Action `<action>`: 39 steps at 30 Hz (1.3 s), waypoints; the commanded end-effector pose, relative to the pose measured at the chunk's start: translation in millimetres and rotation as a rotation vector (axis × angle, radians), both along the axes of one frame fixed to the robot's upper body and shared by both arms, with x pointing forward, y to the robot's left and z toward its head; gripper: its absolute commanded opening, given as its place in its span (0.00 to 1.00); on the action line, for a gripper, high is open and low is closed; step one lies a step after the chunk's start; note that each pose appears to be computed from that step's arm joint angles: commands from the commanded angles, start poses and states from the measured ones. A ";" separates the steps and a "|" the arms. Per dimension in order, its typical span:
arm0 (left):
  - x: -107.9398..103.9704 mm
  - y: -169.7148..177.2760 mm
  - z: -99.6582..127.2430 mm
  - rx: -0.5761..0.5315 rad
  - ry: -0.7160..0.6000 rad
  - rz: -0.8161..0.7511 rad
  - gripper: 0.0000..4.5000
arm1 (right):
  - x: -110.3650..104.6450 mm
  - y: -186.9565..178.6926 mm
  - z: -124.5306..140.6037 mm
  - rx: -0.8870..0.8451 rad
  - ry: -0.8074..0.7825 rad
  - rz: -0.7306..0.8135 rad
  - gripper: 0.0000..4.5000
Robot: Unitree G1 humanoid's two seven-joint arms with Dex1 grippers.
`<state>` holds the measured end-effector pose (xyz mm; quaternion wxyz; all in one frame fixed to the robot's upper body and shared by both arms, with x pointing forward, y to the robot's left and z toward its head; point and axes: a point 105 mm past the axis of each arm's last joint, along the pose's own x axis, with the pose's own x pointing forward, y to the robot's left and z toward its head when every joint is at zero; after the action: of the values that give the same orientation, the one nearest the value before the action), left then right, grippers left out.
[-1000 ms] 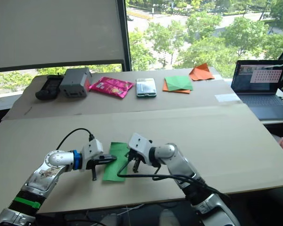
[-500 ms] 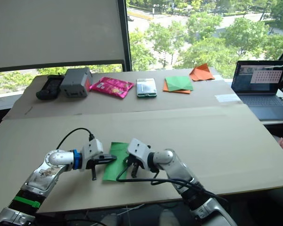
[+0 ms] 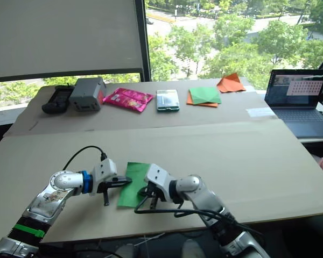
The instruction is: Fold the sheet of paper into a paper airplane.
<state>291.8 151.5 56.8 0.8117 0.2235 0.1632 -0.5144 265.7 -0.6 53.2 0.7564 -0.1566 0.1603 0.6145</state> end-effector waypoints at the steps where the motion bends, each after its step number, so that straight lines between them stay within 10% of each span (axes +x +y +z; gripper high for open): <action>1: -5.5 13.8 -17.8 0.068 0.068 0.034 0.00 | -10.9 0.0 -7.5 -0.010 0.050 0.027 0.02; 25: -9.4 10.8 -17.3 0.067 0.077 0.013 0.00 | -9.9 -17.0 -42.2 0.017 0.231 -0.137 0.02; 39: -5.5 8.8 -14.7 0.056 0.067 0.021 0.00 | -16.3 -8.5 15.2 0.186 0.115 -0.059 0.02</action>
<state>289.7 152.2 57.8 0.8072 0.2267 0.1702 -0.5178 246.8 -7.9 49.6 0.7654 -0.0548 0.1814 0.6150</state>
